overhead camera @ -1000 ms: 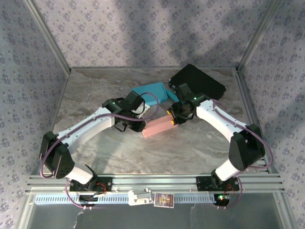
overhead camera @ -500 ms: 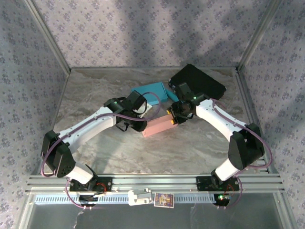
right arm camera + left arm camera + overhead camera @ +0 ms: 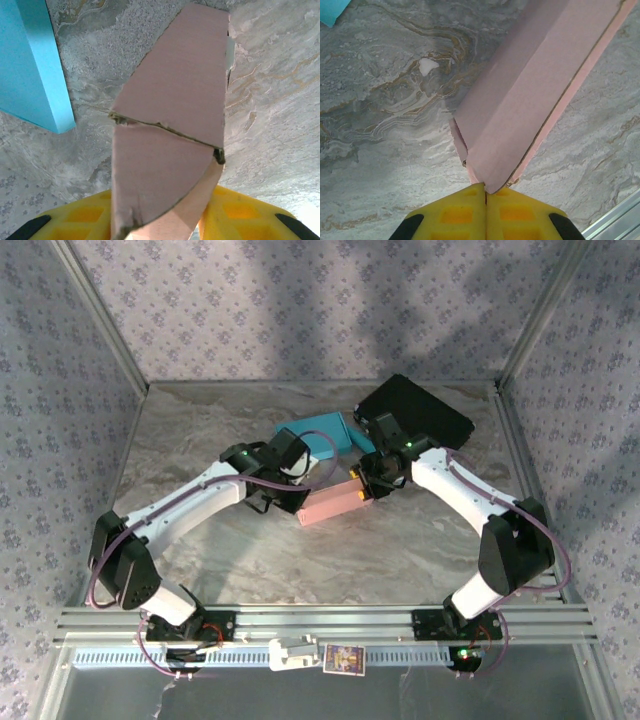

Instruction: Fold the paper box

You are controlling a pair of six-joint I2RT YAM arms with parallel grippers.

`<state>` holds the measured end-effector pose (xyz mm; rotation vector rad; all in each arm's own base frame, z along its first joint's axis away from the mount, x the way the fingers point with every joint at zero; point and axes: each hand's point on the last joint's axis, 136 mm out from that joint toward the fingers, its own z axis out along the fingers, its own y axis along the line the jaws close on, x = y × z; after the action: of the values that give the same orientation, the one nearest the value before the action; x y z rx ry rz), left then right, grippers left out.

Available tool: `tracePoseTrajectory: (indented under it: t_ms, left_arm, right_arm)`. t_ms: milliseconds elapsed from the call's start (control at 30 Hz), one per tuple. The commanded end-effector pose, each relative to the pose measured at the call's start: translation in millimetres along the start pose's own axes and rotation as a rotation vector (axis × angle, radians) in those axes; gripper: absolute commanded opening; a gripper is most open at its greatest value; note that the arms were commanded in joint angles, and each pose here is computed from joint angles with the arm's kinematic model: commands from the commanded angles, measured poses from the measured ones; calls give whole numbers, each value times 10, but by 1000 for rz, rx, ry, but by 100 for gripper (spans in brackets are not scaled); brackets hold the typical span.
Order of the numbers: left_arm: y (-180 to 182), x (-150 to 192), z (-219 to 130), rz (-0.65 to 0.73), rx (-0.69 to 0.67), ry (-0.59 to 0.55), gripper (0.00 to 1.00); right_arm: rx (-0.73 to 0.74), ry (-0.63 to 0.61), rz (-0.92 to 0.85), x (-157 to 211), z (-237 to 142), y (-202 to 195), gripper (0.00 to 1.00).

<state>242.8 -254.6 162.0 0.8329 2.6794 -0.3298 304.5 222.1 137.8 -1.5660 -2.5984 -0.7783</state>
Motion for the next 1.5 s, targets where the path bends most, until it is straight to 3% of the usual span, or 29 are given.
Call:
tracePoseTrajectory:
  t_ms: [0,700,1467]
  left_arm:
    - [-51,-99,-23,-91,11,-10,6]
    - [-98,-332,52,-440,182,37,1]
    - [-26,-384,115,-528,279,61,0]
  right_arm:
    - [63,-7,67,-35,98,-135,38]
    - [104,52,179,-11,184,-179,37]
    - [120,76,193,-39,215,-184,37]
